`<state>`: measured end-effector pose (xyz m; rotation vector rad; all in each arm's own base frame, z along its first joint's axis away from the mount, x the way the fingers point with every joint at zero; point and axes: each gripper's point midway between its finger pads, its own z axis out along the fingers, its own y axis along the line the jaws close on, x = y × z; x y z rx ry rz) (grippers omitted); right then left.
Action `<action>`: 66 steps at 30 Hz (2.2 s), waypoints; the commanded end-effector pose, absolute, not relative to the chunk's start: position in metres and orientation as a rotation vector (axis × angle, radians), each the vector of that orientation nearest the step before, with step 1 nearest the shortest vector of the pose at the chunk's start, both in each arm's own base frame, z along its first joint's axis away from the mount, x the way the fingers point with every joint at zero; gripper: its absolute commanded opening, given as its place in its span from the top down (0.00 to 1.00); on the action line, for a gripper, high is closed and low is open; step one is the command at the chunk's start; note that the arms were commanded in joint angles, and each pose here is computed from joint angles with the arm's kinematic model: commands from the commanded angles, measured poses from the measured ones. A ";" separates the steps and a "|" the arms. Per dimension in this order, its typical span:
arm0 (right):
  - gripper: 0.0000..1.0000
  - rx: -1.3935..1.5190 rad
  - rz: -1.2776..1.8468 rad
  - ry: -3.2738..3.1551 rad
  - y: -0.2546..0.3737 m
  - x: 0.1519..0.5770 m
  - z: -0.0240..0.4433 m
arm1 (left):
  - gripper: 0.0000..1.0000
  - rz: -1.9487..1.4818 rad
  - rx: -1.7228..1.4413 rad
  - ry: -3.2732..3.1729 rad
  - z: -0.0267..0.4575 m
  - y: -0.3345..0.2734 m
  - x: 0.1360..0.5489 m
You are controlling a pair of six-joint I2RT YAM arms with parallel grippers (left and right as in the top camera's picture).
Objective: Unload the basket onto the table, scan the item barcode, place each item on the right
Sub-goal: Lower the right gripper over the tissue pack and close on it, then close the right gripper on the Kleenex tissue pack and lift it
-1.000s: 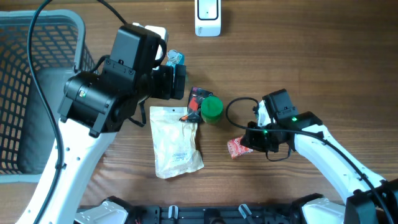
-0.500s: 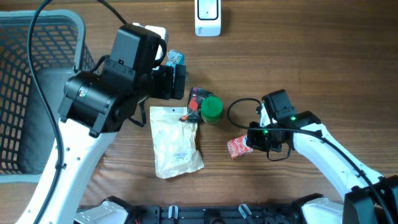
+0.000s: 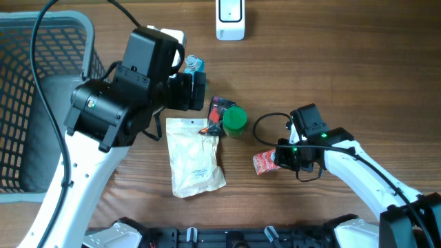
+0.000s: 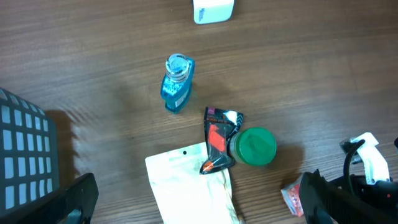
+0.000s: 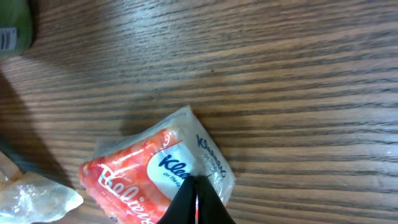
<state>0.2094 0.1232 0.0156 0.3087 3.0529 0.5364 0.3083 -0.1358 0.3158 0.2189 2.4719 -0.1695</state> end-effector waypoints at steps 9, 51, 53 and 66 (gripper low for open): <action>0.68 0.303 0.517 2.964 0.122 0.224 0.054 | 0.00 -0.164 0.199 2.473 0.317 -0.133 0.308; 0.00 -0.194 0.143 2.992 0.152 0.232 0.006 | 0.00 -0.111 0.069 2.187 0.391 -0.094 0.289; 0.00 -0.191 0.131 2.988 0.152 0.233 0.008 | 0.00 -0.110 0.069 2.187 0.391 -0.094 0.289; 0.05 -0.178 0.084 2.916 0.160 0.266 0.054 | 0.00 -0.097 0.068 2.196 0.389 -0.092 0.288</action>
